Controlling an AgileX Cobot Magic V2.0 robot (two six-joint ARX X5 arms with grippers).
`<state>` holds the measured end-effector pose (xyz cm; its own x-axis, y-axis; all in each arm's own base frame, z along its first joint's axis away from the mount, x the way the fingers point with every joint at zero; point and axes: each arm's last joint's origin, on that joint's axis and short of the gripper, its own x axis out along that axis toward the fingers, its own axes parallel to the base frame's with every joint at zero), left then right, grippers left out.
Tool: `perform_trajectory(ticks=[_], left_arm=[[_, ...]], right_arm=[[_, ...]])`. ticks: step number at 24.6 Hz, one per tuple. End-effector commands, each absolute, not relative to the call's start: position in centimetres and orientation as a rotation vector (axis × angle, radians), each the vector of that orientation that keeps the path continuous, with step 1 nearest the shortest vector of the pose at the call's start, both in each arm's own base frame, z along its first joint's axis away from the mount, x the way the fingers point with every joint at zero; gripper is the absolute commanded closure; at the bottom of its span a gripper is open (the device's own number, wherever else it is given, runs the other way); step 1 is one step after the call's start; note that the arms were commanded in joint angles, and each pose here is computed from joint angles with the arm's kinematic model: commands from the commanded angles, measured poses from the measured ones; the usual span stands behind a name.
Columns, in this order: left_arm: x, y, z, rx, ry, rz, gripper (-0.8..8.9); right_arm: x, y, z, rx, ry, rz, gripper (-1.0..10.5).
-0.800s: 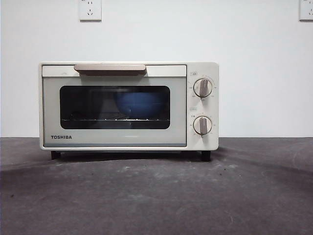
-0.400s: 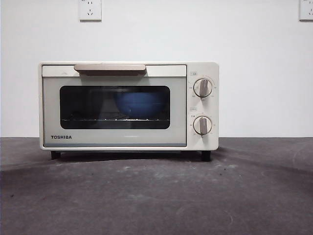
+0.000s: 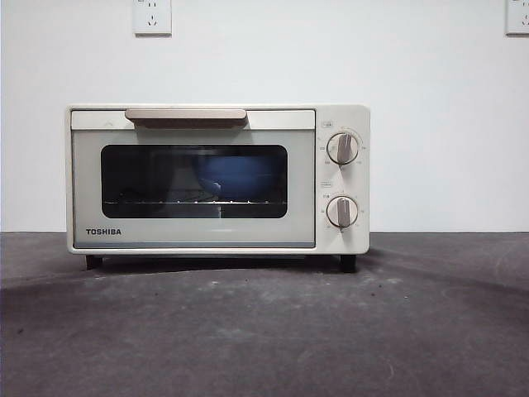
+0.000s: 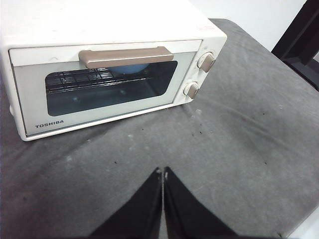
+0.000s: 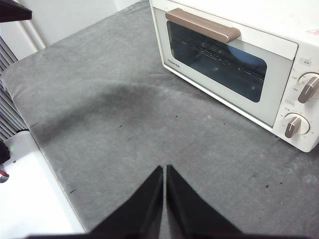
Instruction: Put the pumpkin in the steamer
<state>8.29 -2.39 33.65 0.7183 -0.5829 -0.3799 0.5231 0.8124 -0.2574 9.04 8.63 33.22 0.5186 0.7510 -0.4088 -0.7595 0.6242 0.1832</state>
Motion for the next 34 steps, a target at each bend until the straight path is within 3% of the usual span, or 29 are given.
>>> perform_trajectory(ticks=[1,11,15,21,25,30,34], left_arm=[[8.2,-2.4,34.2,-0.121,0.436,-0.618,7.95],[8.2,-2.4,34.2,-0.118,0.434,-0.619,7.95],[7.8,-2.2,34.8,0.044,0.296,-0.600,7.95],[8.0,-1.0,35.6,0.129,-0.051,-0.273,7.95],[7.9,-0.1,33.9,0.134,-0.180,-0.041,7.95],[8.0,0.6,30.2,0.151,-0.183,0.120,7.95],[8.5,0.7,26.4,0.196,-0.113,0.132,7.95]], right_arm=[[9.1,8.8,33.4,-0.014,0.474,0.915,9.4],[9.1,8.8,33.4,-0.014,0.474,0.915,9.4],[9.1,8.8,33.4,-0.014,0.474,0.915,9.4],[9.1,8.8,33.4,-0.014,0.474,0.915,9.4],[9.1,8.8,33.4,-0.014,0.474,0.915,9.4],[9.1,8.8,33.4,-0.014,0.474,0.915,9.4],[9.1,8.8,33.4,-0.014,0.474,0.915,9.4]])
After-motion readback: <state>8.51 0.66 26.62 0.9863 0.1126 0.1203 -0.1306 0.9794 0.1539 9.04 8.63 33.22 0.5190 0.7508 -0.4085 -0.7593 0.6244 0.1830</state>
